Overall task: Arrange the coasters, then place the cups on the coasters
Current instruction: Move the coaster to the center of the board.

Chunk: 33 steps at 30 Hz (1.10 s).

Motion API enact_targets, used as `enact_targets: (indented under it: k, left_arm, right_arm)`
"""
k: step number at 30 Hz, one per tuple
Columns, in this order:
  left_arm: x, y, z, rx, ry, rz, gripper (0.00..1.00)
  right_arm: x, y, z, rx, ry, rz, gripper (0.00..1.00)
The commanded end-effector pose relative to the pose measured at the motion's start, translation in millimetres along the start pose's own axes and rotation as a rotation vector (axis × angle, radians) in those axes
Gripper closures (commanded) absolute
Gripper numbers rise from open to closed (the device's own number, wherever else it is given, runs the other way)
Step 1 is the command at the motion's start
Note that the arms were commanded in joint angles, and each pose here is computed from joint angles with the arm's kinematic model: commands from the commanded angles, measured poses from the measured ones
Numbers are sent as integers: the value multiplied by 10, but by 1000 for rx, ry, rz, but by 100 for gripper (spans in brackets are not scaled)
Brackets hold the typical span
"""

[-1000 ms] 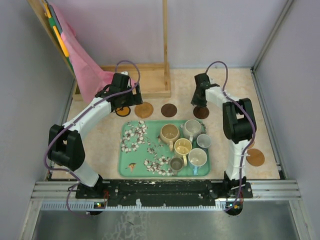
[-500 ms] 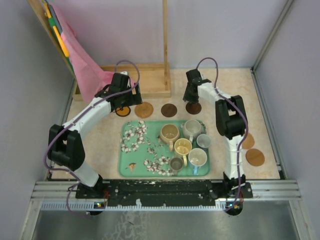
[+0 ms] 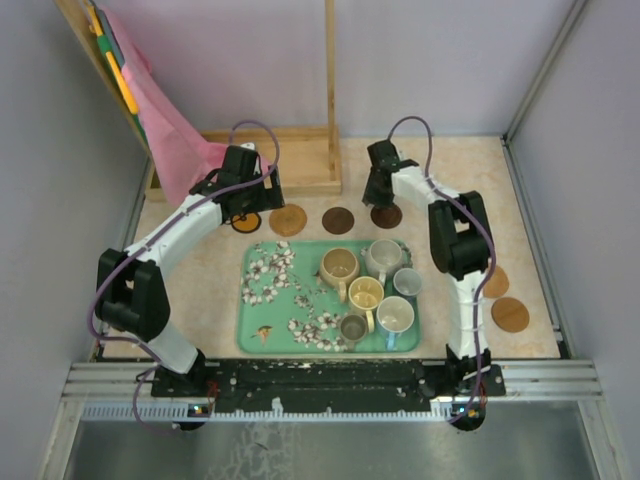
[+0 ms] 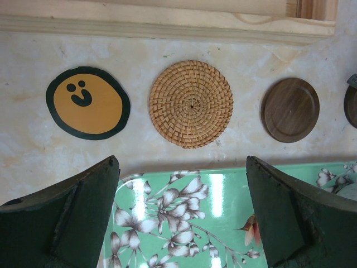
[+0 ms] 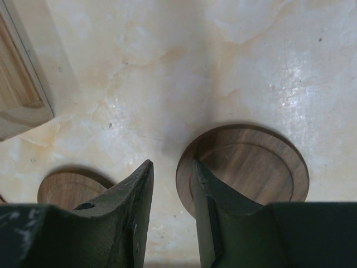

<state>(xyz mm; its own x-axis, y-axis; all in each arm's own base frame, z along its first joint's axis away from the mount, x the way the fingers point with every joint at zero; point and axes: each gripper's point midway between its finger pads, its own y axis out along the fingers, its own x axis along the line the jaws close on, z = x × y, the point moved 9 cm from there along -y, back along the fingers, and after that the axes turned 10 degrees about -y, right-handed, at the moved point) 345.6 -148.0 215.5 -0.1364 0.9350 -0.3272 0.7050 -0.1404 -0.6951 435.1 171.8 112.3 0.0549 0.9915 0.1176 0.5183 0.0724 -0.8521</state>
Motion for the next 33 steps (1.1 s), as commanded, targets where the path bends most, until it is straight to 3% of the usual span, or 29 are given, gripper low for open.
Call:
enact_targets:
  k: [1, 13, 20, 27, 33]
  left_arm:
    - [-19, -60, -75, -24, -2, 15, 0]
    - [3, -80, -46, -23, -6, 15, 0]
    - [-1, -104, -53, -28, -10, 19, 0]
    - [-11, -123, -62, -30, -10, 30, 0]
    - [-24, -119, -72, -35, -5, 47, 0]
  right_arm:
    - [188, -28, 251, 63, -11, -57, 66]
    - [229, -91, 383, 70, -20, -53, 65]
    - [139, -415, 113, -49, -20, 14, 65]
    - [-268, -923, -185, -195, 45, 81, 65]
    - [-885, -1218, 16, -209, 147, 174, 65]
